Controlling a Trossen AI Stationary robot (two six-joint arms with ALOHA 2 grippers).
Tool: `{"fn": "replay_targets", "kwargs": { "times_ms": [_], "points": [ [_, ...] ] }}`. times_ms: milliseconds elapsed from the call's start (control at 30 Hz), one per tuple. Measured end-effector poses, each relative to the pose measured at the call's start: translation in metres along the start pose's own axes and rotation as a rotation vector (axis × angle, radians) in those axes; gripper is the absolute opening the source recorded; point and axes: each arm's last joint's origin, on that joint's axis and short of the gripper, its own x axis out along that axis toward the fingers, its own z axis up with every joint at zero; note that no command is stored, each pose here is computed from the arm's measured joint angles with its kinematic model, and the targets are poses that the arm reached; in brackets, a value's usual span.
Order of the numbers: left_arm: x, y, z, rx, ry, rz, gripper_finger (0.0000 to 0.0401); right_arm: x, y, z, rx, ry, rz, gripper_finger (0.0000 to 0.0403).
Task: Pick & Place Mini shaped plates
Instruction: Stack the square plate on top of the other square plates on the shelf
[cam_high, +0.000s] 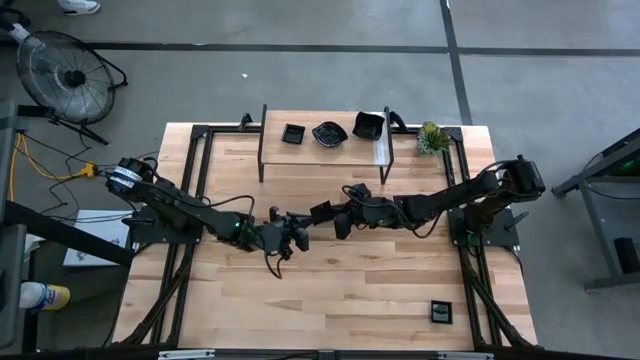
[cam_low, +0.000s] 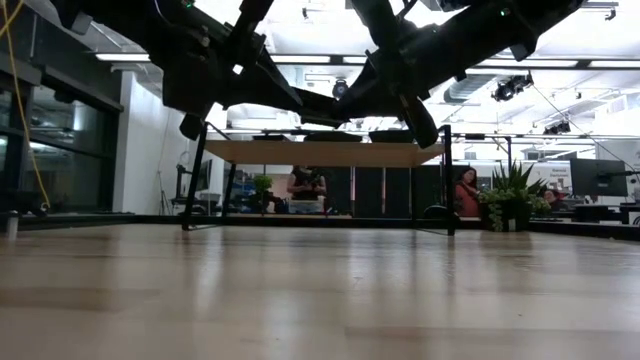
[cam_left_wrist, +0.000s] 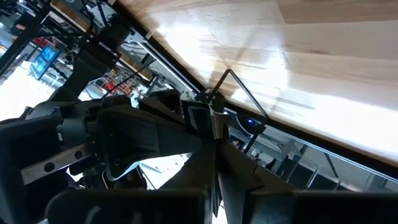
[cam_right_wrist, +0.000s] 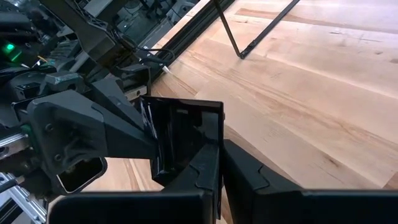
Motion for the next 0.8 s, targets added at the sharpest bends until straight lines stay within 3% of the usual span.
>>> {"fn": "replay_targets", "kwargs": {
  "times_ms": [367,800],
  "points": [
    [0.0,0.0,0.0005,-0.046,-0.013,0.005,0.0001,-0.0004,0.0018,0.0,-0.029,0.005,0.021,0.0031],
    [0.0,0.0,-0.0004,-0.131,0.01,-0.003,0.0,-0.006,0.0048,0.0047,-0.051,0.013,0.05,0.0198]
  ]
}}
